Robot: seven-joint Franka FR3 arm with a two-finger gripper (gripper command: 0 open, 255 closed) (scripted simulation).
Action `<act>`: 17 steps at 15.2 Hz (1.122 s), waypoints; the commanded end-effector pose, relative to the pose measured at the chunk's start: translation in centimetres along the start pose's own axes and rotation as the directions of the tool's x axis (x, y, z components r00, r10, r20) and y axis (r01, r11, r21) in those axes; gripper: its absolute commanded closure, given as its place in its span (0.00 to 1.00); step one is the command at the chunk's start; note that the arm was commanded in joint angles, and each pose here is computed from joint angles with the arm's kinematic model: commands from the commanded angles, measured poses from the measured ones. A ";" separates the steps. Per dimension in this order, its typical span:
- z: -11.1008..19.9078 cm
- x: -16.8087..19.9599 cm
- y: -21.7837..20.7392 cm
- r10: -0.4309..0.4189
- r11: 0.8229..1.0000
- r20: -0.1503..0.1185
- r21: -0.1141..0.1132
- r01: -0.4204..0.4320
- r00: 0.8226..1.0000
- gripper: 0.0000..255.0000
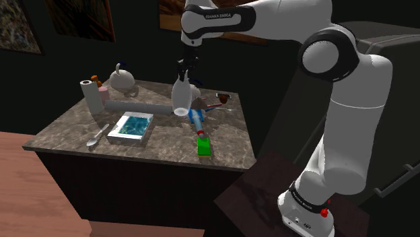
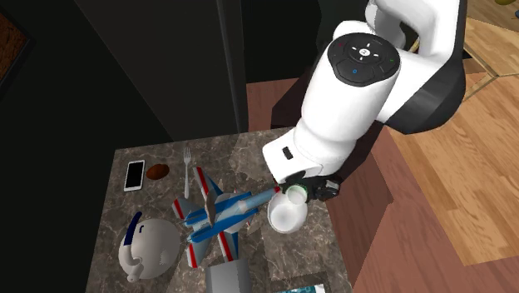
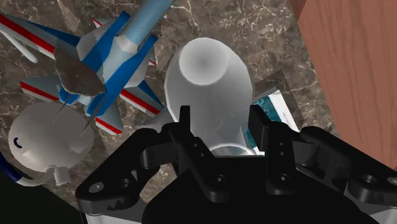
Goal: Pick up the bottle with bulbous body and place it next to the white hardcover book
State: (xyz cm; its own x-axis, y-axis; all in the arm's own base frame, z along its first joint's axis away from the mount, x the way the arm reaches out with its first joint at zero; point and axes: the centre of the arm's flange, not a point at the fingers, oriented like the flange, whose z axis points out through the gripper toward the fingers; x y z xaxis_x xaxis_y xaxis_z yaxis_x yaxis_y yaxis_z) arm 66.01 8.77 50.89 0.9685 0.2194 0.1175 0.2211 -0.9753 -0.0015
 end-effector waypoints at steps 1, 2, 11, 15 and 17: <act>1.4 1.5 -1.8 0.001 1.000 -0.001 0.000 -0.001 1.000 1.00; 2.1 2.1 -2.8 0.001 1.000 -0.001 0.000 -0.001 1.000 1.00; 7.7 7.6 -11.7 0.001 1.000 -0.001 0.000 -0.001 1.000 1.00; 9.8 7.8 -12.4 0.001 1.000 -0.001 0.000 -0.001 1.000 1.00; 10.8 7.7 -12.4 0.001 1.000 -0.001 0.000 -0.001 1.000 1.00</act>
State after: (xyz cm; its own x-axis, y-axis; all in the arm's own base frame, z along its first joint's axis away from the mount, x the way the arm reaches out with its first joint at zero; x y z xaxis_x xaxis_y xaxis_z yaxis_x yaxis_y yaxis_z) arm 71.88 22.78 41.41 0.9687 0.2183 0.1177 0.2200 -0.9755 -0.0014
